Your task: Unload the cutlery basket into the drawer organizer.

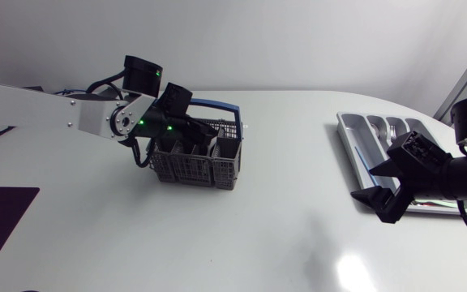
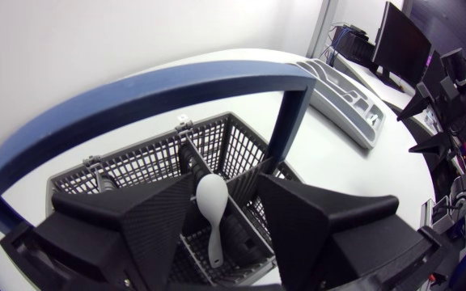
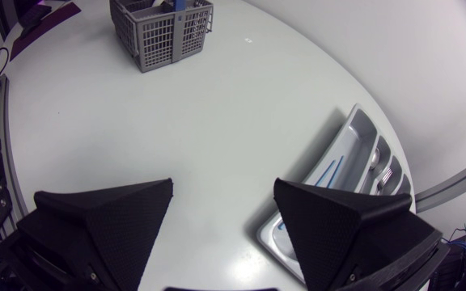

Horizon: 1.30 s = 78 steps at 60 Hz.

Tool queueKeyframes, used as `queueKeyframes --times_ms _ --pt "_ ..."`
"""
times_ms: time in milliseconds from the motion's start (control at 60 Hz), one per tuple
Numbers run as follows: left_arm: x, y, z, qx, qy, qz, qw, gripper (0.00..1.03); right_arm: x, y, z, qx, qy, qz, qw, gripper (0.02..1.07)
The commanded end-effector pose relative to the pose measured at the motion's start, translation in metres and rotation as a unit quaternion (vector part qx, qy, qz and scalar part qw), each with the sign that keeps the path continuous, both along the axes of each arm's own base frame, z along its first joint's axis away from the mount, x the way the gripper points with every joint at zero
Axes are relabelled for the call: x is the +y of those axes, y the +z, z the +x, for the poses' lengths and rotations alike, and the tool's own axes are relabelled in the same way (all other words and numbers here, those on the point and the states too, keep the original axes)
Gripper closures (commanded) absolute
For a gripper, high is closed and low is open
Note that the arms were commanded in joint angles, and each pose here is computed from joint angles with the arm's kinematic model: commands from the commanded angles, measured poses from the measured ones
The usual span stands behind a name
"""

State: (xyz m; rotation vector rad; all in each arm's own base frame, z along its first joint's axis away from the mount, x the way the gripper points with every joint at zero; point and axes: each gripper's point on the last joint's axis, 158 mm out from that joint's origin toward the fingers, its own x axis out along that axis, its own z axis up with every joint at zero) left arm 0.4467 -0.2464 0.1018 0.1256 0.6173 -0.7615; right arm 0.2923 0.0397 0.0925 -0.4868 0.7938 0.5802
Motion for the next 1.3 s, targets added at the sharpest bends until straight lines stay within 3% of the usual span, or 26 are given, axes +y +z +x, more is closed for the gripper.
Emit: queueKeyframes --times_ms 0,400,750,1133,1283 --pt "-0.004 -0.009 0.005 -0.008 -0.011 0.004 1.0 0.46 0.006 -0.01 -0.009 0.019 -0.004 0.008 1.0 0.17" --pt "-0.005 -0.029 0.006 0.012 -0.031 0.019 0.999 0.47 0.012 -0.023 -0.007 0.02 -0.002 0.005 1.0 0.15" --pt "-0.001 -0.017 -0.014 0.07 -0.067 -0.019 0.995 0.61 0.011 -0.031 -0.009 0.023 -0.002 0.001 1.0 0.15" --pt "-0.006 -0.015 -0.027 0.087 -0.09 -0.039 0.991 0.61 0.013 -0.038 -0.014 0.029 0.002 -0.004 1.0 0.15" --pt "-0.008 -0.021 -0.019 0.09 -0.088 -0.041 0.991 0.66 0.016 -0.038 -0.014 0.03 0.005 -0.003 1.0 0.15"
